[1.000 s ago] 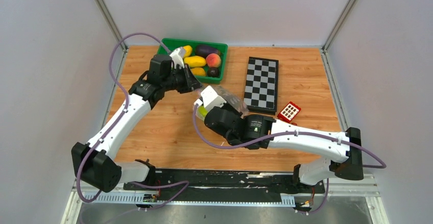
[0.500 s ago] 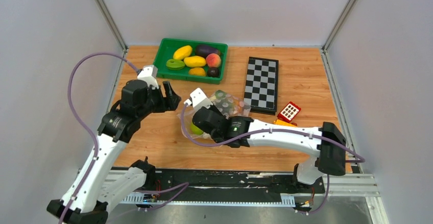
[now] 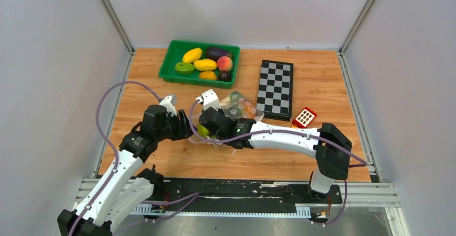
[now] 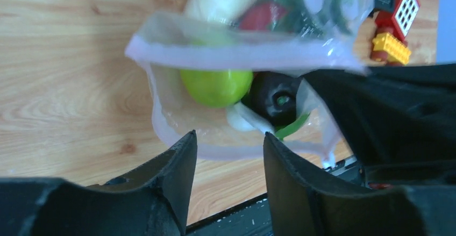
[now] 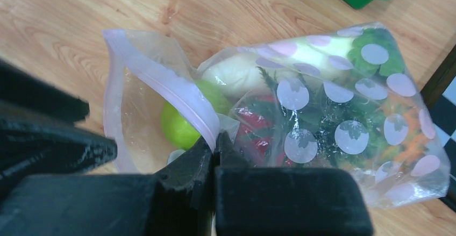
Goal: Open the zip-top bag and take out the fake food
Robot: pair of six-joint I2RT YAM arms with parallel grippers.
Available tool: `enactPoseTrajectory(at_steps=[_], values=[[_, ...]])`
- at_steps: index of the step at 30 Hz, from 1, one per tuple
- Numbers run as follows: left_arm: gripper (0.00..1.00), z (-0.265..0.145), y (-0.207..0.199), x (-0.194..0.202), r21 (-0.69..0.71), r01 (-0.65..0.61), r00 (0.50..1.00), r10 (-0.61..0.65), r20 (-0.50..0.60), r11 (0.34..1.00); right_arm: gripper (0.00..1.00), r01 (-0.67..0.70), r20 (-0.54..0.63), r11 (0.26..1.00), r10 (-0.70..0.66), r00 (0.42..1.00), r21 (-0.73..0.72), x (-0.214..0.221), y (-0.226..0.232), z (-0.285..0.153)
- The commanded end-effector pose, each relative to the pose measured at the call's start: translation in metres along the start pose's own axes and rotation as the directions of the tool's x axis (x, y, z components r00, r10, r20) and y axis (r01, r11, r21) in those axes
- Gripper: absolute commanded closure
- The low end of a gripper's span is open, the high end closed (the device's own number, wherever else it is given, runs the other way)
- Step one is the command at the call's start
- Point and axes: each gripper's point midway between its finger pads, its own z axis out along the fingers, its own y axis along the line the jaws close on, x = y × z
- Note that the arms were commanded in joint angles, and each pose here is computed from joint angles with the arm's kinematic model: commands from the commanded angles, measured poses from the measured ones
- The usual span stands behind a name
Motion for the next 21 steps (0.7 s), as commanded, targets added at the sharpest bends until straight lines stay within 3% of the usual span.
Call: enactPoseTrajectory(at_steps=[1, 10, 14, 21], values=[[0.46, 0.019, -0.024, 0.003, 0.144, 0.099, 0.995, -0.102, 0.017, 0.985, 1.0, -0.192, 0.013, 0.981, 0.193, 0.981, -0.038, -0.008, -0.005, 0.002], [0.44, 0.056, -0.022, 0.019, 0.159, 0.225, 0.974, -0.228, 0.001, 0.961, 1.0, -0.202, -0.037, 0.977, 0.199, 0.979, -0.072, 0.014, 0.003, 0.009], [0.37, 0.07, -0.014, 0.027, 0.106, 0.255, 0.967, -0.256, -0.008, 0.961, 1.0, -0.21, -0.035, 0.975, 0.208, 0.978, -0.074, 0.019, 0.004, 0.013], [0.21, 0.08, 0.012, 0.02, -0.001, 0.311, 0.945, -0.309, 0.103, 0.95, 1.0, -0.221, -0.081, 0.97, 0.213, 0.974, -0.106, 0.037, 0.014, 0.019]])
